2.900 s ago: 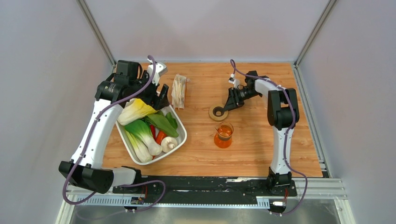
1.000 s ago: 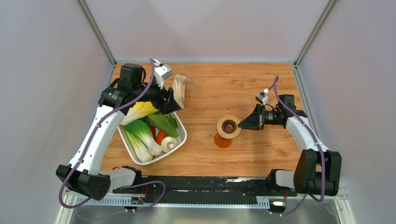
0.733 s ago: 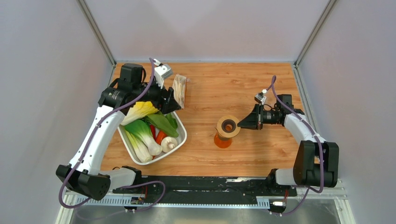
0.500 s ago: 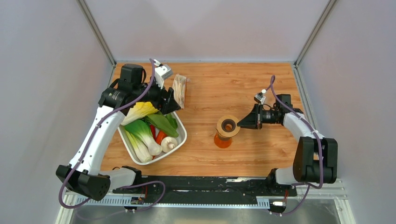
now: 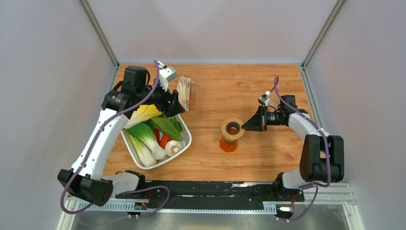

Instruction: Place the coffee filter in the dripper

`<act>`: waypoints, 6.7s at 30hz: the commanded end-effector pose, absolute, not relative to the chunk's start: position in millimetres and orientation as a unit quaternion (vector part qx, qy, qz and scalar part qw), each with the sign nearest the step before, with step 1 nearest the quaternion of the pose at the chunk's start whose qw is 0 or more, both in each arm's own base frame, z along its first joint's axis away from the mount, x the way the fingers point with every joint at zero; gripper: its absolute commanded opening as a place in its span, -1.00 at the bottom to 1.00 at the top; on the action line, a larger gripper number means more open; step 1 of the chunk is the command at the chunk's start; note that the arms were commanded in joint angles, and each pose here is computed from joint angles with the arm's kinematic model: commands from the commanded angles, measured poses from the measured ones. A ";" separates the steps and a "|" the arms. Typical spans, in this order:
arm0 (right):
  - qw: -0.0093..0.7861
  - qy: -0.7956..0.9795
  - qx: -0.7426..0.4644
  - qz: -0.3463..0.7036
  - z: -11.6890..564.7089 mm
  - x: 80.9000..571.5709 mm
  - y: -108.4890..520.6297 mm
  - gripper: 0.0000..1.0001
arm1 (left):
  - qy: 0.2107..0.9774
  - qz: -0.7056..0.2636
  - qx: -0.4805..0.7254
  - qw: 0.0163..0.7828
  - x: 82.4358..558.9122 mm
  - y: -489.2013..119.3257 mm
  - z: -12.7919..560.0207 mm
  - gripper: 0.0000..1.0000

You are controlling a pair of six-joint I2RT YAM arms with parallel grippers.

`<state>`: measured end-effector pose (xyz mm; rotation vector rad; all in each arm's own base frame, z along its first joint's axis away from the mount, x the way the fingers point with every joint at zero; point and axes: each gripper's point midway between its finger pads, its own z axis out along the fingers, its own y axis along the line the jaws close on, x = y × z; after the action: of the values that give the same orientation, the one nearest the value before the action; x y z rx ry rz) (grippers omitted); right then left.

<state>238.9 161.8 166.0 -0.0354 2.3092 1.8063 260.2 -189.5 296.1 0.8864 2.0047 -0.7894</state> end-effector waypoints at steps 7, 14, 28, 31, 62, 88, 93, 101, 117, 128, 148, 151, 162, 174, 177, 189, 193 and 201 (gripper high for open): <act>0.115 0.775 -0.035 0.621 177.0 255.3 166.6 -0.90 | 0.778 -0.306 0.357 0.417 259.8 -190.1 306.0 0.78; 0.106 0.771 -0.033 0.627 178.3 249.7 168.8 -0.94 | 0.780 -0.303 0.357 0.416 259.6 -188.8 303.2 0.78; 0.106 0.788 -0.022 0.606 165.0 247.0 167.0 -0.91 | 0.779 -0.302 0.357 0.418 259.8 -188.6 303.2 0.78; 0.109 0.797 -0.019 0.594 161.7 247.3 165.6 -0.81 | 0.779 -0.303 0.356 0.418 259.9 -188.9 303.7 0.78; 0.245 0.881 -0.177 0.365 183.2 280.0 108.1 -0.11 | 0.777 -0.298 0.359 0.421 254.2 -185.9 302.2 0.78; 0.191 0.892 -0.254 0.321 147.6 259.7 149.9 -0.30 | 0.775 -0.301 0.356 0.426 253.6 -186.4 306.4 0.77; 0.189 0.892 -0.250 0.325 146.5 259.4 152.3 -0.30 | 0.776 -0.300 0.355 0.426 252.9 -185.5 306.1 0.77; 0.217 0.896 -0.245 0.301 162.4 277.8 140.2 -0.27 | 0.778 -0.295 0.354 0.428 252.8 -183.9 306.2 0.78; 0.343 0.921 -0.006 0.183 221.9 392.9 -59.6 0.83 | 0.773 -0.214 0.309 0.512 288.8 -164.1 329.0 0.80; 0.297 0.943 0.027 0.151 150.8 438.7 -97.0 0.49 | 0.770 -0.191 0.337 0.507 293.5 -160.8 325.7 0.75; 0.267 0.949 -0.009 0.170 108.8 442.2 -85.3 -0.81 | 0.786 -0.185 0.330 0.490 288.3 -156.0 317.4 0.68; 0.277 0.946 -0.020 0.166 133.8 432.5 -82.1 -1.00 | 0.790 -0.189 0.326 0.484 288.4 -156.7 317.5 0.65; 0.293 0.903 -0.138 0.283 277.9 339.3 42.9 -1.00 | 0.774 -0.243 0.310 0.495 293.3 -175.8 331.8 0.63; 0.217 0.848 -0.324 0.359 294.4 237.6 187.7 -1.00 | 0.766 -0.267 0.291 0.508 285.4 -179.2 339.0 0.63; 0.201 0.853 -0.327 0.353 283.4 234.9 186.4 -1.00 | 0.766 -0.267 0.288 0.509 282.3 -177.6 337.4 0.63; 0.178 0.855 -0.348 0.341 249.1 248.5 191.0 -1.00 | 0.771 -0.257 0.276 0.514 274.1 -170.0 333.7 0.63; 0.168 0.857 -0.348 0.340 238.4 251.3 191.5 -1.00 | 0.773 -0.253 0.275 0.513 271.7 -167.8 332.5 0.63; 0.158 0.869 -0.353 0.309 218.0 260.8 183.7 -1.00 | 0.774 -0.244 0.278 0.514 270.6 -164.7 331.6 0.63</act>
<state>250.7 184.7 222.6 -0.9738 2.5154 0.9406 274.4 -165.2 325.7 0.6651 1.8837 -0.5935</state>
